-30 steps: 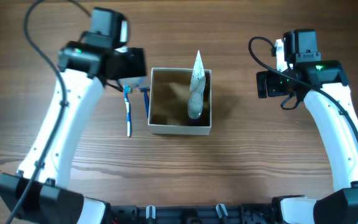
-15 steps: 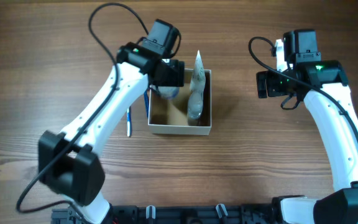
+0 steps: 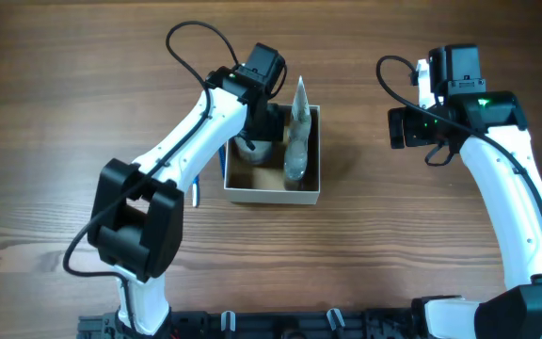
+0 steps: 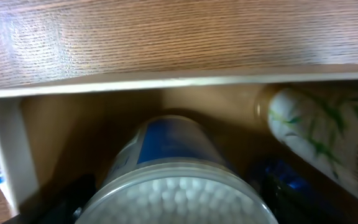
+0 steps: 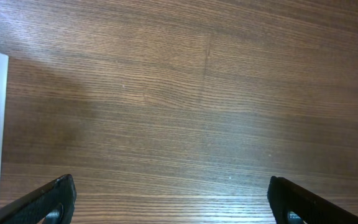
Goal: Pack container
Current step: 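Lift the swab tub into the box and release it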
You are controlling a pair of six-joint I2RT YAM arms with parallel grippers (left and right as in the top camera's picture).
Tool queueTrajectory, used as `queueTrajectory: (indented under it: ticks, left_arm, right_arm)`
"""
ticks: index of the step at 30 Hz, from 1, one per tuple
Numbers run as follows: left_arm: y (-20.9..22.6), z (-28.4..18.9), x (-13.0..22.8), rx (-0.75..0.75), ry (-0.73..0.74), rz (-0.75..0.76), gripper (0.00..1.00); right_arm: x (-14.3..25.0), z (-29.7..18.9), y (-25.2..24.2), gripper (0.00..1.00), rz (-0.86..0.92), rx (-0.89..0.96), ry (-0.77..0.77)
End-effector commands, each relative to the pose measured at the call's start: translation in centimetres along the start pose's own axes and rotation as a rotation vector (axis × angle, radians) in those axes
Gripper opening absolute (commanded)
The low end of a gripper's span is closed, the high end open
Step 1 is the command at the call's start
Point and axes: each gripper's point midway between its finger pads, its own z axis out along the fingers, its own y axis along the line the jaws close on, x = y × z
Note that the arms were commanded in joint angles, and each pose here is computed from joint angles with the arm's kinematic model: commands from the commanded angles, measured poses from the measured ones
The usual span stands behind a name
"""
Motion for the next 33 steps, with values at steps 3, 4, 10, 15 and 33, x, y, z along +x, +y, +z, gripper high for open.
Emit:
queueTrajectory:
  ticks: [3, 4, 10, 15, 33]
  left_arm:
    - [-0.3, 0.3, -0.8, 0.0, -0.03, -0.014, 0.74]
    - [-0.6, 0.3, -0.7, 0.014, -0.026, -0.013, 0.73]
    - [-2.3, 0.2, -0.5, 0.061, -0.029, 0.011, 0.74]
    - [-2.7, 0.2, -0.5, 0.064, -0.033, 0.022, 0.78]
    - [-2.3, -1.5, -0.6, 0.056, -0.051, 0.02, 0.99]
  right_arm:
    - [-0.2, 0.1, -0.5, 1.0, -0.003, 0.02, 0.001]
    - [-0.2, 0.1, -0.5, 1.0, -0.004, 0.02, 0.0]
    - [-0.2, 0.1, -0.5, 1.0, -0.004, 0.02, 0.001]
    - [-0.2, 0.1, -0.5, 1.0, -0.003, 0.02, 0.001]
    - [-0.2, 0.1, -0.5, 1.0, -0.004, 0.02, 0.0]
